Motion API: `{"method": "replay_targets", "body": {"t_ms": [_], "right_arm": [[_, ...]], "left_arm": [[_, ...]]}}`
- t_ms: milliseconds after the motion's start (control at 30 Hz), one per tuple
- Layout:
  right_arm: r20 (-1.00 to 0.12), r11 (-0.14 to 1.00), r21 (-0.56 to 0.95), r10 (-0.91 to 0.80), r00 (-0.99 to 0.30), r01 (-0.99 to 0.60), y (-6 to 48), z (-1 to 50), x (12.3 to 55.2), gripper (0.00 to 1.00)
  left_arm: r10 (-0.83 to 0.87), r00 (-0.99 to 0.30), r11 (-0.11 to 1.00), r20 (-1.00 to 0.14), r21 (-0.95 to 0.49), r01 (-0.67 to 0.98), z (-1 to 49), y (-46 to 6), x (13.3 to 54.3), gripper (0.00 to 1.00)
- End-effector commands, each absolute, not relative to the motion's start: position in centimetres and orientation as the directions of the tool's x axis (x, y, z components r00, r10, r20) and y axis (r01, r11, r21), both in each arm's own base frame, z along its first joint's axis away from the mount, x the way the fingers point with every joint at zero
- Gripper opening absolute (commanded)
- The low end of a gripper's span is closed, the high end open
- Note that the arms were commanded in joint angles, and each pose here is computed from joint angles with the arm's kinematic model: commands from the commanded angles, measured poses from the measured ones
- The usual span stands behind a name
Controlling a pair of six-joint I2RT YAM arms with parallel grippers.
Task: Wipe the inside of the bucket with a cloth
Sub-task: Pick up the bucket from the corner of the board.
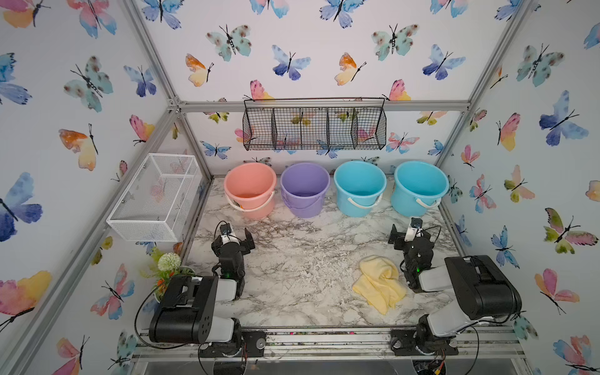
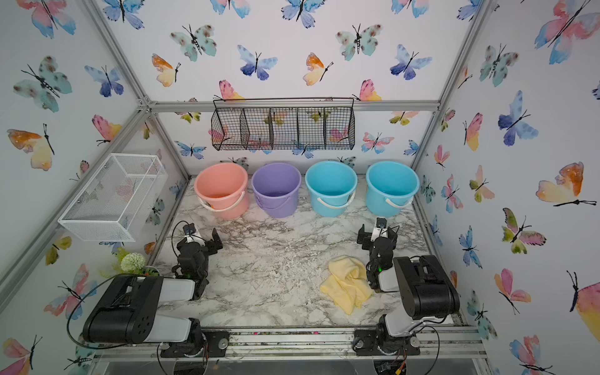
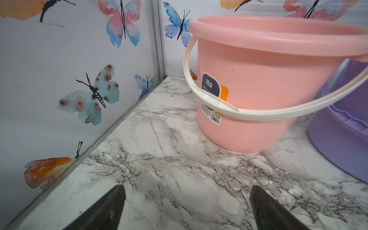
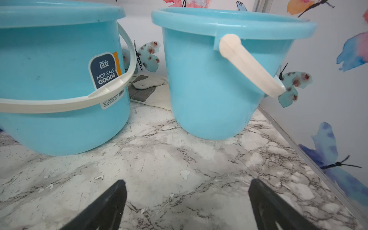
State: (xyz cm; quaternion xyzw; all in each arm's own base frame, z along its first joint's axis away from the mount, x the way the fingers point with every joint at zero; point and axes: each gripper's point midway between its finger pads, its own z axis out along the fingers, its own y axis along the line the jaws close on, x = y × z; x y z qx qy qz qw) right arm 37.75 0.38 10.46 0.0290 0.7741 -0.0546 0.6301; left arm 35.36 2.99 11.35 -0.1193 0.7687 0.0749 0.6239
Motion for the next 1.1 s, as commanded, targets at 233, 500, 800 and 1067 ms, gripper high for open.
{"method": "replay_targets", "body": {"t_ms": [233,500,800,1067], "right_arm": [[-0.979,0.992,-0.047,-0.023,-0.201,0.116,0.2,10.5,37.7,0.98],[-0.979,0.992,-0.047,-0.023,-0.201,0.116,0.2,10.5,37.7,0.98],[-0.979,0.992,-0.047,-0.023,-0.202,0.115,0.2,10.5,37.7,0.98],[-0.978,0.993,-0.056,-0.033,-0.208,0.104,0.4,12.2,37.8,0.99]], "left_arm": [[-0.099,-0.161,0.955,-0.982,-0.048,-0.294,12.0,3.3,35.2,0.98],[-0.099,-0.161,0.955,-0.982,-0.049,-0.293,12.1,3.2,35.3,0.98],[-0.099,-0.16,0.955,-0.982,-0.049,-0.292,12.1,3.2,35.3,0.98],[-0.093,-0.154,0.957,-0.984,-0.045,-0.286,12.5,3.1,35.2,0.98]]}}
